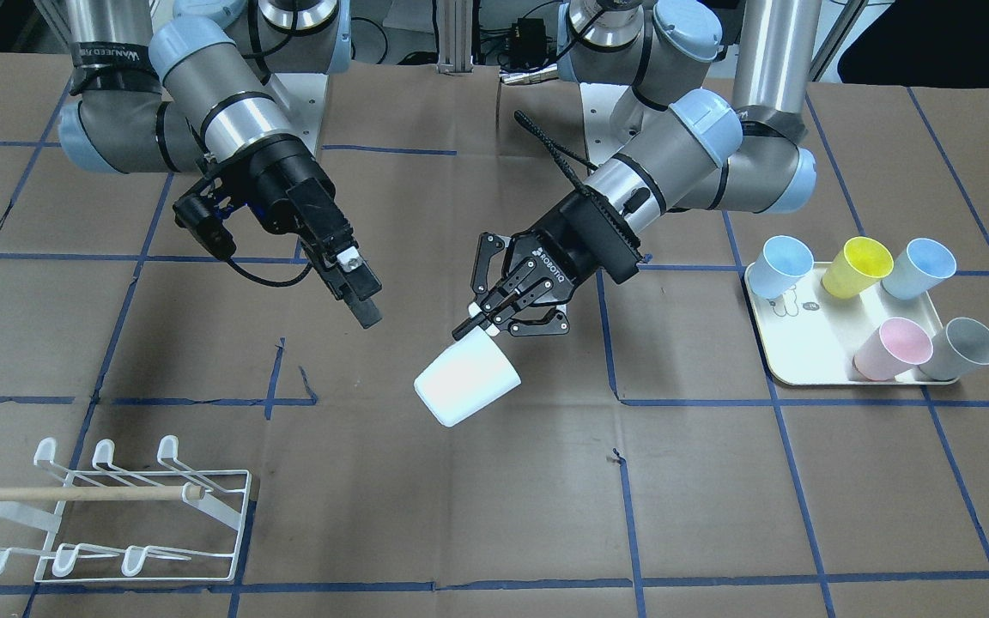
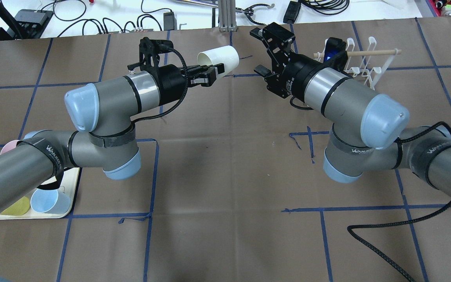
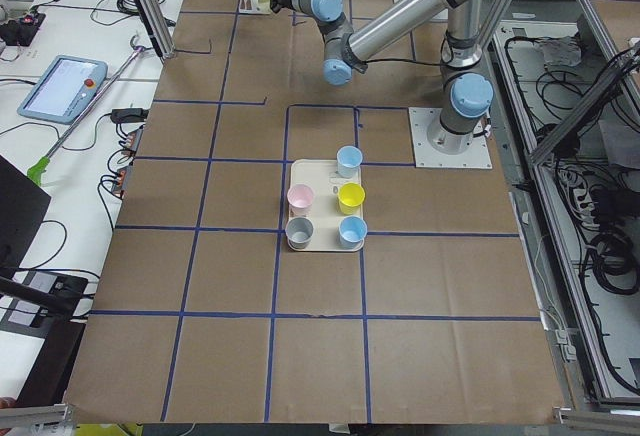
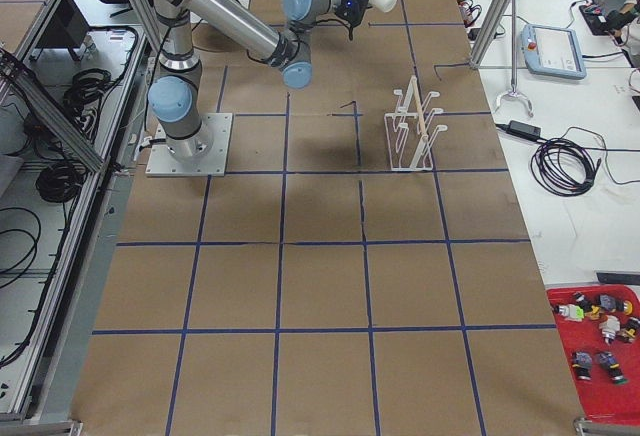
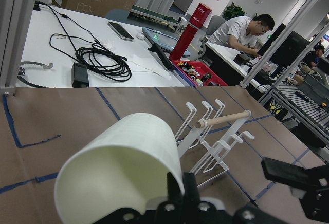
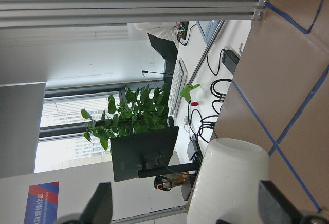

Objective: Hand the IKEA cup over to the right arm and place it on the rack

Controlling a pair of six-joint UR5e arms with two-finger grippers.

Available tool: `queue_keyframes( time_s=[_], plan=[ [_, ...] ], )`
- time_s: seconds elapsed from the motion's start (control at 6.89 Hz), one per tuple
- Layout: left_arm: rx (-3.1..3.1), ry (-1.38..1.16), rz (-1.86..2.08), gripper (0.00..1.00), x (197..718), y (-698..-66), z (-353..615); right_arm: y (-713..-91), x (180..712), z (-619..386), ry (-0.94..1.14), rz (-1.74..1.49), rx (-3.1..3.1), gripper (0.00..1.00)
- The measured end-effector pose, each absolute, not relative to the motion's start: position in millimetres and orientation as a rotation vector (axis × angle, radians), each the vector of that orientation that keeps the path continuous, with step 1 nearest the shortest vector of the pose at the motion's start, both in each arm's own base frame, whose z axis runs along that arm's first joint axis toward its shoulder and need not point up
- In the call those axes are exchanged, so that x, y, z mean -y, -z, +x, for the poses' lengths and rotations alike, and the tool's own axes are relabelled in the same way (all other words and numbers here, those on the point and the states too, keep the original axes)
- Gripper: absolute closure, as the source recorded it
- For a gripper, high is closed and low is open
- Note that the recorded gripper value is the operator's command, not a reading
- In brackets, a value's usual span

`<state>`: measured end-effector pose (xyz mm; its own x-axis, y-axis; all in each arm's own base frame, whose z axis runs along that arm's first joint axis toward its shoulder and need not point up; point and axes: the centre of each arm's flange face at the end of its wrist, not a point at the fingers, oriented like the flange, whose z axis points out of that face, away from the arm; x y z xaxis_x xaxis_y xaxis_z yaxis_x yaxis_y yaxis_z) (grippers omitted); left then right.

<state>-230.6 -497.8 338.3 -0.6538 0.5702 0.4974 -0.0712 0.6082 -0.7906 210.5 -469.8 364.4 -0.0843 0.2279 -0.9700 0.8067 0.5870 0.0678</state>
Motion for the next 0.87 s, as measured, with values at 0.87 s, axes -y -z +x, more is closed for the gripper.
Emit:
queue_keyframes(
  time_s=[0.87],
  plan=[
    [2.035, -1.077, -0.388, 1.00, 493.8, -338.2, -235.1, -322.7, 485.8, 224.0, 0.488, 0.993, -1.668, 0.01]
  ],
)
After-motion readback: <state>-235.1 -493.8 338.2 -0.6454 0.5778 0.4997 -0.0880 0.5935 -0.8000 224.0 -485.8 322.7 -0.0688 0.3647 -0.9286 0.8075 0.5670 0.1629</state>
